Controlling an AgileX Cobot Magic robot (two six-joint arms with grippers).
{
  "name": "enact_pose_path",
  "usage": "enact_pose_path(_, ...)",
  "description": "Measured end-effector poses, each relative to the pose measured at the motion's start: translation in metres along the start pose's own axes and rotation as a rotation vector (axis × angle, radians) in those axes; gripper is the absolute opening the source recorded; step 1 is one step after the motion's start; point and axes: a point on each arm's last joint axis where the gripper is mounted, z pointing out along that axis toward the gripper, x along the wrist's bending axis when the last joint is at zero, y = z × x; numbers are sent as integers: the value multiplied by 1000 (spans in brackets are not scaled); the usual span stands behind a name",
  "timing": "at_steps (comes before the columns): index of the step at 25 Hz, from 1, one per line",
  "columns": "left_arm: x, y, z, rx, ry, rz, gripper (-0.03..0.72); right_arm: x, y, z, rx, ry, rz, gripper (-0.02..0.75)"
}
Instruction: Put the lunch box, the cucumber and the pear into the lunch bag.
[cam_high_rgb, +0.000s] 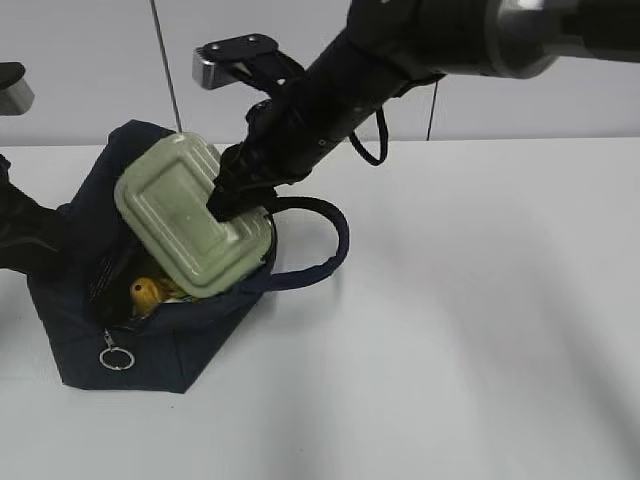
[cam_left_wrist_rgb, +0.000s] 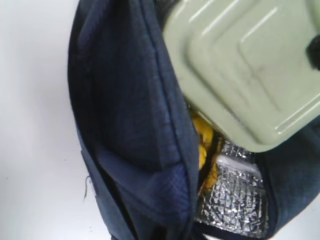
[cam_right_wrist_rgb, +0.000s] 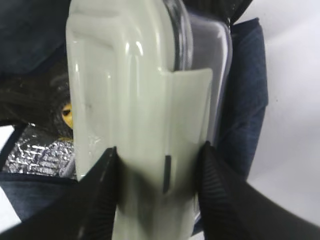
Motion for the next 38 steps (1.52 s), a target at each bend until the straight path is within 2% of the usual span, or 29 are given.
enact_pose_path(5,0,0,0,-1,-3,-2,-15,8,3,0,107,-97,-11,334)
enact_pose_path(9,0,0,0,-2,-5,-5,-15,11,9,-3,104,-99,-1,333)
enact_pose_path(15,-1,0,0,-4,-9,-8,-15,19,11,10,218,-162,-12,333)
enact_pose_path(18,-1,0,0,-3,-11,-10,-15,18,12,12,225,-169,21,333)
enact_pose_path(21,-1,0,0,-4,-14,-13,-15,22,17,12,189,-144,43,333)
enact_pose_path(25,-1,0,0,-4,-14,-13,-15,30,37,8,53,-63,76,333)
enact_pose_path(29,-1,0,0,-1,-14,-13,-15,33,49,4,-35,-32,88,333)
enact_pose_path(34,-2,0,0,0,-17,-15,-15,33,42,27,-4,-6,104,333)
enact_pose_path(38,-2,0,0,1,-18,-14,-15,46,42,35,11,29,101,333)
